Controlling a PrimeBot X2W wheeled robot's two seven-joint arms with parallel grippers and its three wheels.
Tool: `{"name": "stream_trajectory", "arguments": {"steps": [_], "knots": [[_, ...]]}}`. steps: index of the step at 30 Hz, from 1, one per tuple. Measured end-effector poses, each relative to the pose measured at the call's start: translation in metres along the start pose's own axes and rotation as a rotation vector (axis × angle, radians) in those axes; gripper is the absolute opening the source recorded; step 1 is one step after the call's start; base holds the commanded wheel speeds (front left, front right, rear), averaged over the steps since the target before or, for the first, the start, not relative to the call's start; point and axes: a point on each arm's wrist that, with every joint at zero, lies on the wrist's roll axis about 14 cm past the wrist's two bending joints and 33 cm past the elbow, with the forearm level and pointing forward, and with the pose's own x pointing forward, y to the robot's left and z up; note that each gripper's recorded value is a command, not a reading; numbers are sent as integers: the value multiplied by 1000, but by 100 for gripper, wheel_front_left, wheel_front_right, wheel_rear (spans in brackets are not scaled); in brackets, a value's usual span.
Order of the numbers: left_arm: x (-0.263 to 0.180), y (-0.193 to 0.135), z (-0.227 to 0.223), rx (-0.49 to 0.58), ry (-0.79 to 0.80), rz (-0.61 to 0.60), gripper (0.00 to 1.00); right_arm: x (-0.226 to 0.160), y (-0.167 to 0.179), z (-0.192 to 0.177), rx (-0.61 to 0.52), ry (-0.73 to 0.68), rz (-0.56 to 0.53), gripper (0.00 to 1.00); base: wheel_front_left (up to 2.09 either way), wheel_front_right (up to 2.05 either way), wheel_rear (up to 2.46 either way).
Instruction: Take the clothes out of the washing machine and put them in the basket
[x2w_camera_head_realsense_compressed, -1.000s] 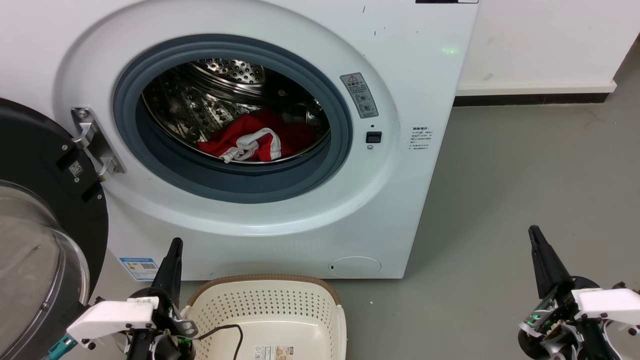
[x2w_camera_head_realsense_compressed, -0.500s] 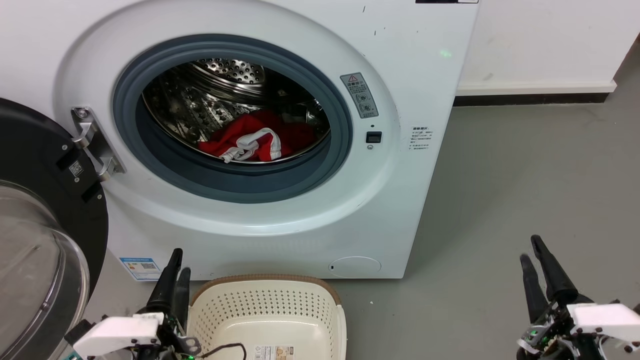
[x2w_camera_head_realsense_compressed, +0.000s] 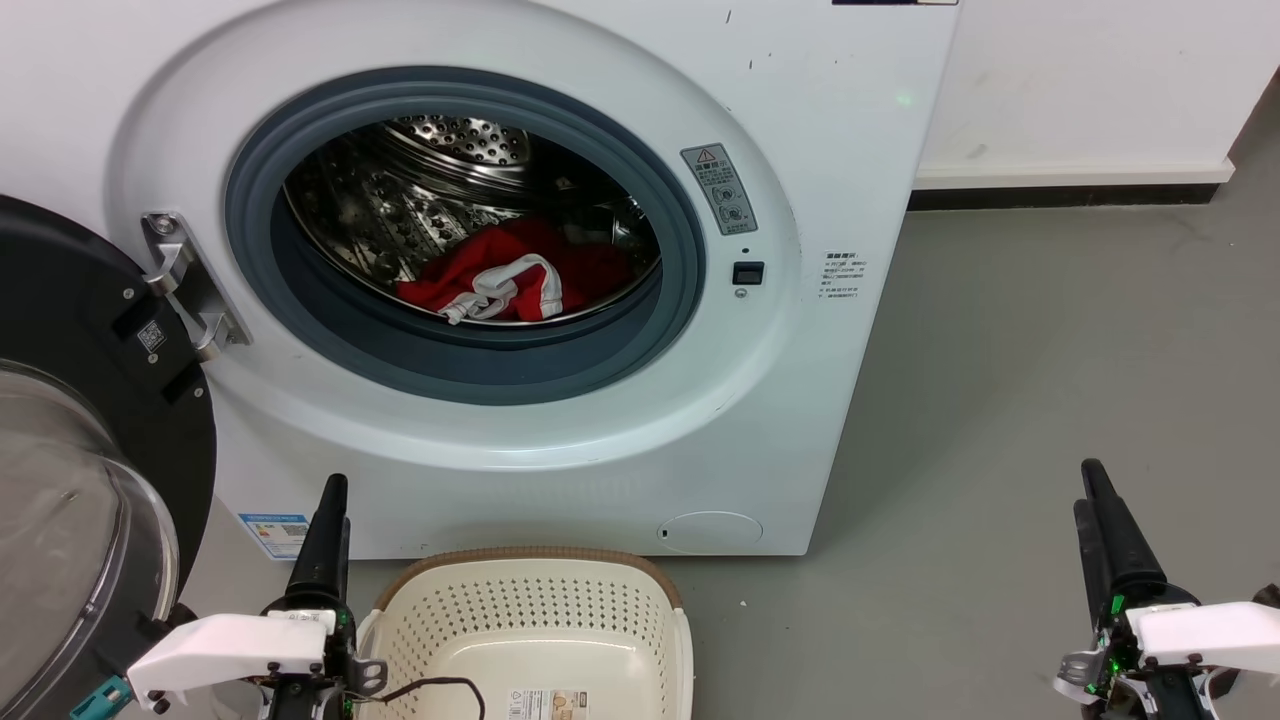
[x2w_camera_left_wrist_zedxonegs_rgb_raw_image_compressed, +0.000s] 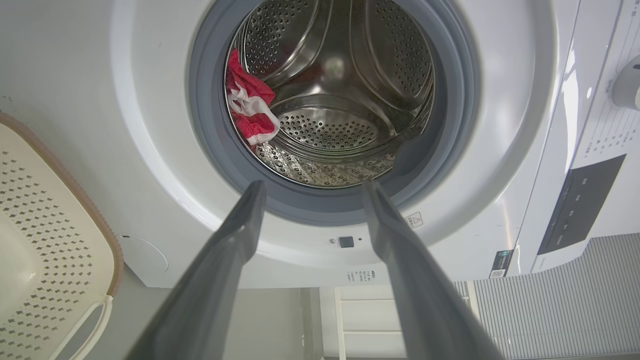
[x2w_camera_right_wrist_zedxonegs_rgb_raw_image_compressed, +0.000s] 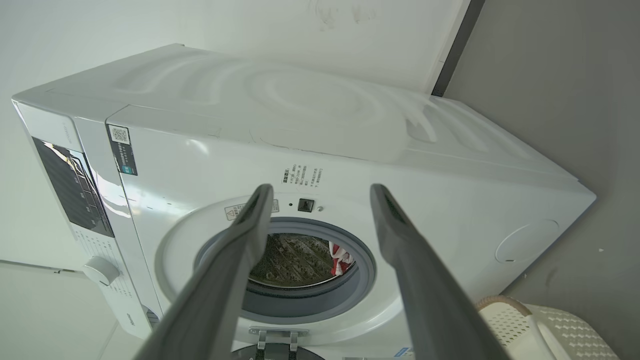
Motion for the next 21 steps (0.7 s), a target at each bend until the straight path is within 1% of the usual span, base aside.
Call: {"name": "stream_trajectory", "arguments": {"steps": [21], "knots": [[-2, -15, -11, 471, -17, 6, 100, -6, 32, -9, -532, -9, 107, 100, 0, 0, 0]]}}
